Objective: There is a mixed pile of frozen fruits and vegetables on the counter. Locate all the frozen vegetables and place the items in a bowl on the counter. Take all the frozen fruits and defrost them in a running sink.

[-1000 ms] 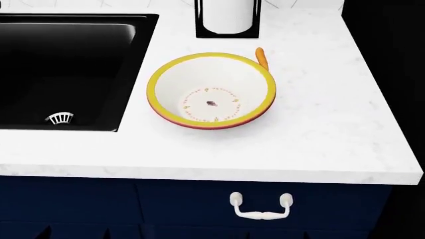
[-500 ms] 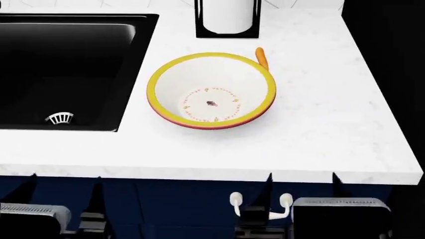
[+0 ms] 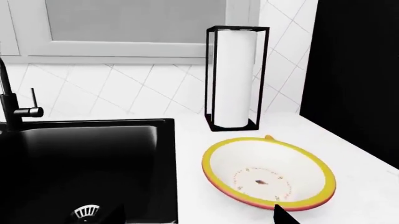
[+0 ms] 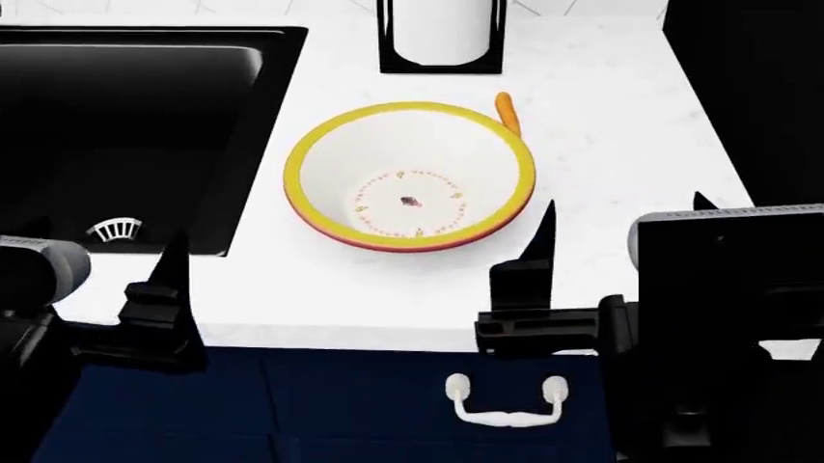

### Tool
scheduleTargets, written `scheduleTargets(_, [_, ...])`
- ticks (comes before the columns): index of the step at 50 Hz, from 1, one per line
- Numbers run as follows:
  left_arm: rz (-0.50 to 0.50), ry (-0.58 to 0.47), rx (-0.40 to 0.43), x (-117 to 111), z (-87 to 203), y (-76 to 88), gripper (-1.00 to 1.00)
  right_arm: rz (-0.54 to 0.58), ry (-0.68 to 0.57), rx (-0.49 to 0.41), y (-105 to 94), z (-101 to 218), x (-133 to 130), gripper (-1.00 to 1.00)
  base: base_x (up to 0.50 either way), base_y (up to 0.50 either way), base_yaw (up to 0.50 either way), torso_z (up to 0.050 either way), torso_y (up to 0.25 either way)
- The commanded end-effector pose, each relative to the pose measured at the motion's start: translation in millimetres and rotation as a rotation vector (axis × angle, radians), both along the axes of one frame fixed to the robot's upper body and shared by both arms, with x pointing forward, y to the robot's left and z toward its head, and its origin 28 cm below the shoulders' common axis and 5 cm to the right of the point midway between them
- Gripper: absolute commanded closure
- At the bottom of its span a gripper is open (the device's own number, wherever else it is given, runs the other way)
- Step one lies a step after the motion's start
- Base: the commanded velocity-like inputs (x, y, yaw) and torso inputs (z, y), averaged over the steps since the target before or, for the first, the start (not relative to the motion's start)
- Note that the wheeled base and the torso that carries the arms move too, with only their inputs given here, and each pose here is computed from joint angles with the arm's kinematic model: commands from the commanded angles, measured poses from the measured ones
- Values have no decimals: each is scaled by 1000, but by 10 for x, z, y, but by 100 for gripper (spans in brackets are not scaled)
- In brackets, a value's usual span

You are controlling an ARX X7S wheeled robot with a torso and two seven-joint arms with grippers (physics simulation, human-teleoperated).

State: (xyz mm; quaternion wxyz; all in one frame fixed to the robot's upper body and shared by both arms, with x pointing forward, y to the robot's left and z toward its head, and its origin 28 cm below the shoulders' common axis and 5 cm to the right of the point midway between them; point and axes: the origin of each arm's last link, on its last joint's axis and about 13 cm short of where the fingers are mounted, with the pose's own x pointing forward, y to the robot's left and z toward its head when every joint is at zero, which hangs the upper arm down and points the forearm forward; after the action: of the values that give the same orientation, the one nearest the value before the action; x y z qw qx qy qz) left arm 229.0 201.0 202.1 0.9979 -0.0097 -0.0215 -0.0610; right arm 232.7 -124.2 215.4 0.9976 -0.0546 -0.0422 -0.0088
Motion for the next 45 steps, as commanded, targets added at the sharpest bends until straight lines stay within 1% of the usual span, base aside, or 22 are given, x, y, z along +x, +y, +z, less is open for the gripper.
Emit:
scheduleTargets(1, [-24,13,6,-5,140,9,-100,-4,-8,-38,-45,71,-49,-100,500,0,0,0,0])
scheduleTargets(7, [-28,13,-13,-3,134,8,-100,-7,-10,-41,-40,61,-35,-100,500,0,0,0,0])
scheduleTargets(14, [-32,19,-1,-18,107,7,-100,-1,-1,-47,-48,79,-18,-100,500,0,0,0,0])
scheduleTargets(16, [-34,20,-9,-7,124,6,-100,2,8,-50,-39,52,-8,-100,500,0,0,0,0])
scheduleTargets(21, [-41,21,3,3,110,4,-100,5,27,-53,-30,6,2,-100,500,0,0,0,0])
scheduleTargets(32, [-38,28,9,20,80,9,-100,22,43,-58,-33,53,30,-100,500,0,0,0,1])
scheduleTargets(35, [-34,26,7,17,92,17,-100,23,44,-51,-36,43,25,-100,500,0,0,0,0])
scheduleTargets(41, [-39,17,7,31,120,-17,-100,35,50,-30,-40,38,17,-100,500,0,0,0,0])
scheduleTargets(45, [-38,17,7,26,117,0,-100,38,53,-30,-43,51,12,-100,500,0,0,0,0])
